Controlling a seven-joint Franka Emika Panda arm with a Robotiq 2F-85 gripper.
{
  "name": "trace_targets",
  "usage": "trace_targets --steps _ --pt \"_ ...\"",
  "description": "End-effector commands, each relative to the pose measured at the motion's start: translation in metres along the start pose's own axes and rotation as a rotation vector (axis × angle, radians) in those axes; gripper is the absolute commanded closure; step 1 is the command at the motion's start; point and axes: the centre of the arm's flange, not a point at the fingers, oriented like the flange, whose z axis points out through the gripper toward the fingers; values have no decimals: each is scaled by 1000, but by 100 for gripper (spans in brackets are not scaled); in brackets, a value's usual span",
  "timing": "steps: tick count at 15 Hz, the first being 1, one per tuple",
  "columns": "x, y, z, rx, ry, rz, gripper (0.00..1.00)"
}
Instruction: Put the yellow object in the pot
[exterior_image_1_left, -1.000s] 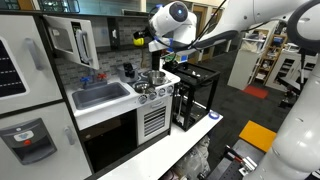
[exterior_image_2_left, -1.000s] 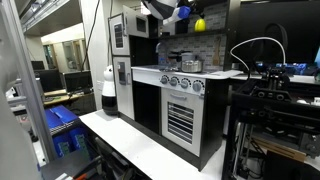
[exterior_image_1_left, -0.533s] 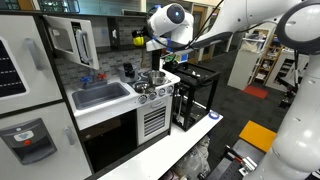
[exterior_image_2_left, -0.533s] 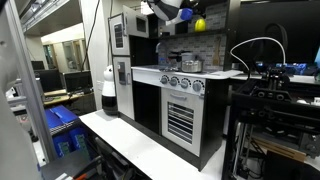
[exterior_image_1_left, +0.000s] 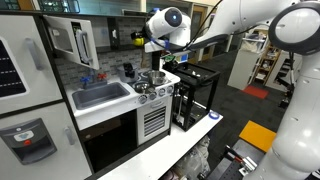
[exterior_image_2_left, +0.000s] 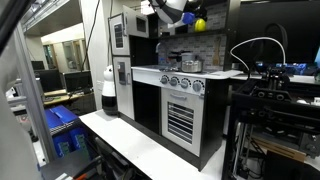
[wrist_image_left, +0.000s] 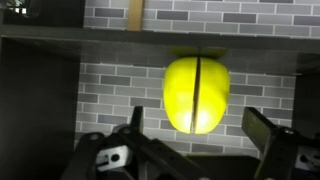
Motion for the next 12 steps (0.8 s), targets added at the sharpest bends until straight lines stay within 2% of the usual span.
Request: trace_targets --steps 1,10,11,12 --pt "-3 1 12 19 35 2 0" --pt "-4 1 27 30 47 5 0" --pt "-4 1 28 32 47 8 25" --pt "-4 1 28 34 48 9 26"
